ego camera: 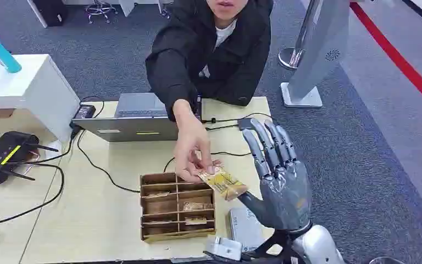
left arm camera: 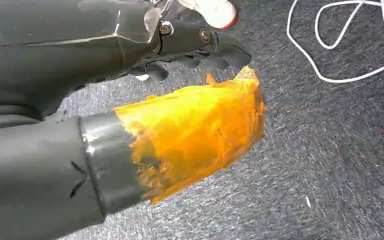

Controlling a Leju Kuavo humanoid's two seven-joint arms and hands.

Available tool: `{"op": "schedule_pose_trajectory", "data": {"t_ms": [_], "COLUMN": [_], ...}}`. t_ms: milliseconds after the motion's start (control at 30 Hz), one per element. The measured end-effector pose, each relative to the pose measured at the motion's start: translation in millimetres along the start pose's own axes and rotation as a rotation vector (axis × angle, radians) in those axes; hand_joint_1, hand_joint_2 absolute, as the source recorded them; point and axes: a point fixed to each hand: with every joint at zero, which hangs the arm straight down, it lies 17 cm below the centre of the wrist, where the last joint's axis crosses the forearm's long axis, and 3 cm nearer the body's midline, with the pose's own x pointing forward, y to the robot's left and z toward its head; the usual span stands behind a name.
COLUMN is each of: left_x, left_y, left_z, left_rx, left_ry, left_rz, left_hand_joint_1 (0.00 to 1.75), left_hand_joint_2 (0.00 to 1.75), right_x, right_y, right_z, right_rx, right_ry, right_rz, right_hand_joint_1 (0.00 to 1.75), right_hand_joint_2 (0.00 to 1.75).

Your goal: Pass the card to the sensor for recognition and then transmit it.

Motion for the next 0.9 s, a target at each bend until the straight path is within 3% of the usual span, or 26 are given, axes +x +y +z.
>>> {"op": "schedule_pose_trajectory", "data": {"t_ms": [267, 433, 900], "left_x": [1.4, 2.0, 0.4], "left_y": [-1.8, -4.8, -5.9], "left_z": [0.5, 1.7, 2.3], "left_rx": [-0.002, -0.007, -0.007], "left_ry": [0.001, 0.003, 0.007], "left_rz": [0.007, 0.015, 0.026], "left_hand_joint_1": [0.0, 0.0, 0.0], "left_hand_joint_2": [0.0, 0.0, 0.0], "right_x": [3.3, -4.6, 3.1], "right_y": [-5.9, -7.0, -3.0], "right_z": [-11.0, -16.3, -15.5], "right_rx": [-0.029, -0.045, -0.036], "right_ry": [-0.011, 0.024, -0.015], "right_rz": [0.121, 0.14, 0.143], "right_hand_joint_1": [0.0, 0.0, 0.0], "right_hand_joint_2": [1.75, 1.75, 1.75]}}
